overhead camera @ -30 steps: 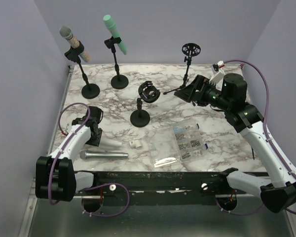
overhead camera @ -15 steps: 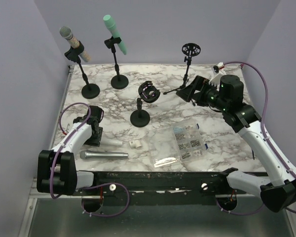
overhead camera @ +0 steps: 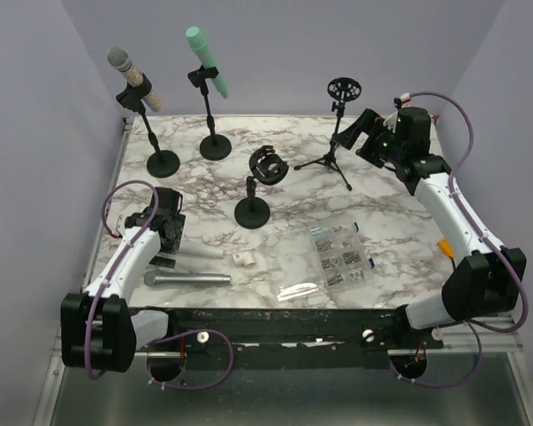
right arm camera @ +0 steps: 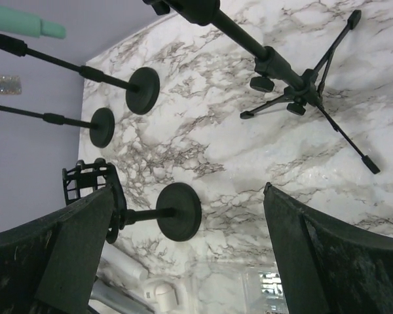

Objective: Remove the microphone from the stand

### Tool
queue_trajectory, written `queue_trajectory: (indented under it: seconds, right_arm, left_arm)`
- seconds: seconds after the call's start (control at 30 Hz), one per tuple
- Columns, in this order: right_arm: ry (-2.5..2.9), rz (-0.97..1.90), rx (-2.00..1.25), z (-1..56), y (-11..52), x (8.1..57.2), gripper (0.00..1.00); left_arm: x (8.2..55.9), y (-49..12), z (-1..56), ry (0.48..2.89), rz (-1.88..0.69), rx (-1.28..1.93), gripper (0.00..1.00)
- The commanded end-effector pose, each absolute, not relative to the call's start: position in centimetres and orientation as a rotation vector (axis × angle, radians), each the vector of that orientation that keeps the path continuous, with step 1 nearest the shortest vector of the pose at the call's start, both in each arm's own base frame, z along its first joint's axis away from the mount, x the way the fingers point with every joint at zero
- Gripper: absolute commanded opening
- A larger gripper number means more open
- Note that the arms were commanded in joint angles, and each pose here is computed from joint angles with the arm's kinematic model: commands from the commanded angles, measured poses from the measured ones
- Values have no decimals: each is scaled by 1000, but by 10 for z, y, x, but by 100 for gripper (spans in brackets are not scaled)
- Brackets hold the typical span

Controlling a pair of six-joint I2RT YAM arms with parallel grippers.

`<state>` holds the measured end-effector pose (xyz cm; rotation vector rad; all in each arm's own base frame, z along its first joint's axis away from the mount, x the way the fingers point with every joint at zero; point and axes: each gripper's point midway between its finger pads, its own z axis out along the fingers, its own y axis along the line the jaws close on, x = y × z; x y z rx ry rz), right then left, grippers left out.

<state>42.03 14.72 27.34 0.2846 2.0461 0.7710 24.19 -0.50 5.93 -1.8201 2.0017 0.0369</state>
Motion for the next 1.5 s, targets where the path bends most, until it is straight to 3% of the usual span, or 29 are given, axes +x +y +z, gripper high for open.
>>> queue_trajectory:
  seconds: [0.0,0.23,0.7,0.83,1.1,1.47]
  right_arm:
    - [2010,906,286,267,153,428,96]
    - [1830,1296,326,259,147,432,92]
    - [1782,1492,442,220,169,468,90]
    - [1722,1547,485,214,169,474,85]
    - [1735,1511,556,186,165,501,74]
    - [1726,1462,605,168,160,523,58]
  left_arm:
    - [253,-9,102,1983,-112,-1696,99]
    - [261,-25,173,1987,-359,-1373,99]
    - [280,-103,266,1911,-821,-404,98]
    - [279,-128,295,1833,-958,-184,98]
    - [284,-137,329,1769,-844,87,98]
    - [280,-145,306,1759,-784,185,93]
